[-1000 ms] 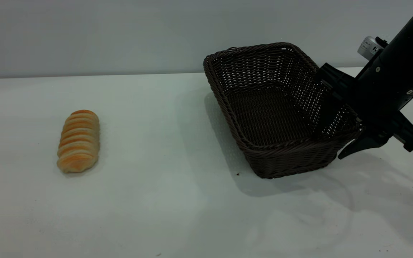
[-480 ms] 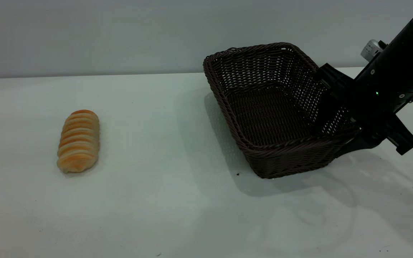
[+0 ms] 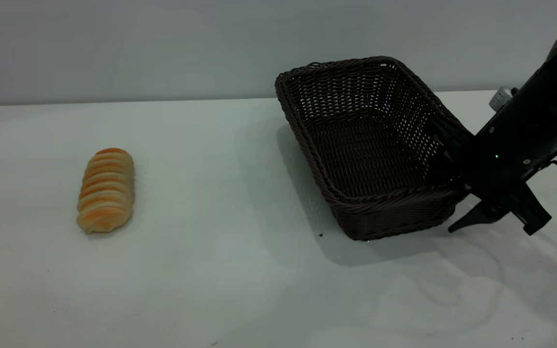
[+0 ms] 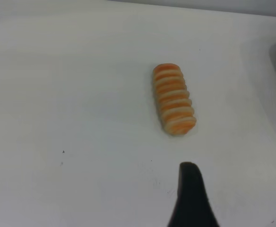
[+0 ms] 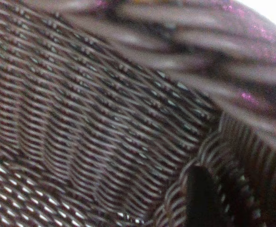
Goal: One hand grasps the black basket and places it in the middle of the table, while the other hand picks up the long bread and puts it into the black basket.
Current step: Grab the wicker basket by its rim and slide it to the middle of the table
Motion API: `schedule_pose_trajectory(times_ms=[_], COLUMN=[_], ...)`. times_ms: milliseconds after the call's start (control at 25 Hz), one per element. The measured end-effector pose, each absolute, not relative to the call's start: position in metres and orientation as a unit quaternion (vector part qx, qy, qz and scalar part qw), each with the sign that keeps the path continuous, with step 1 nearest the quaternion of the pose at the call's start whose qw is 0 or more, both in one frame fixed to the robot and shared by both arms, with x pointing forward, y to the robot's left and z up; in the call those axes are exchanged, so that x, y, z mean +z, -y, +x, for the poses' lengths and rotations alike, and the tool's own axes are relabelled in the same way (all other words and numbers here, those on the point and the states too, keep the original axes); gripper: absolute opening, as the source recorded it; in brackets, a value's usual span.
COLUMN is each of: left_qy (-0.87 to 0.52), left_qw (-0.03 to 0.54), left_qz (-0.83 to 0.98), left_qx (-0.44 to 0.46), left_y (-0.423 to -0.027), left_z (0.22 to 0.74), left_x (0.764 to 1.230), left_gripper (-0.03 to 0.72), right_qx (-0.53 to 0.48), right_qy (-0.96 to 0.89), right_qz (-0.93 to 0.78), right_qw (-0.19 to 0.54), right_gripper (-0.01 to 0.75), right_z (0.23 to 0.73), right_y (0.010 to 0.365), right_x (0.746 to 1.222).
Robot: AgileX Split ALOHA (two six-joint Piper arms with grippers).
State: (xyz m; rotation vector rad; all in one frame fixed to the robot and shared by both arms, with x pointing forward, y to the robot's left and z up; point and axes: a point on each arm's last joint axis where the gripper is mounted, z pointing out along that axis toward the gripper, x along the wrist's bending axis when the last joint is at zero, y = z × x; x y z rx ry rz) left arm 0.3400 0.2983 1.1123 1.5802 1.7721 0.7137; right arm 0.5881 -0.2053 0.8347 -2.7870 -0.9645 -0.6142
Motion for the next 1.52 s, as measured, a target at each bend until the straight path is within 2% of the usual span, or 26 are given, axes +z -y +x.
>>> schedule_pose_trajectory(times_ms=[120, 240, 280, 520, 680, 920, 1320, 1520], left_qy=[-0.676, -0.676, -0.676, -0.676, -0.676, -0.676, -0.678, -0.678], left_qw=[0.325, 0.325, 0.324, 0.32, 0.32, 0.319, 0.315, 0.315], left_qz=[0.603, 0.603, 0.603, 0.604, 0.604, 0.605, 0.606, 0.606], left_qx=[0.272, 0.272, 0.271, 0.276, 0.276, 0.275, 0.272, 0.272], left_y=[-0.298, -0.298, -0.298, -0.299, -0.299, -0.299, -0.299, -0.299], left_z=[0.34, 0.34, 0.34, 0.34, 0.34, 0.34, 0.339, 0.339], left_x=[1.112, 1.112, 1.112, 1.112, 1.112, 1.112, 1.111, 1.111], left_gripper=[0.54, 0.54, 0.54, 0.54, 0.54, 0.54, 0.54, 0.54], right_qx=[-0.205, -0.213, -0.213, -0.211, -0.215, -0.169, -0.146, -0.147], right_qy=[0.322, 0.317, 0.334, 0.398, 0.513, 0.662, 0.706, 0.717], right_qz=[-0.922, -0.923, -0.917, -0.891, -0.829, -0.724, -0.682, -0.671], right_qw=[0.061, 0.056, 0.052, 0.051, 0.055, 0.095, 0.122, 0.123], right_gripper=[0.299, 0.131, 0.124, 0.127, 0.127, 0.125, 0.125, 0.165], right_z=[0.589, 0.591, 0.591, 0.589, 0.6, 0.625, 0.66, 0.662], right_y=[0.206, 0.206, 0.206, 0.204, 0.196, 0.182, 0.16, 0.15], right_x=[0.834, 0.835, 0.835, 0.839, 0.851, 0.872, 0.86, 0.859])
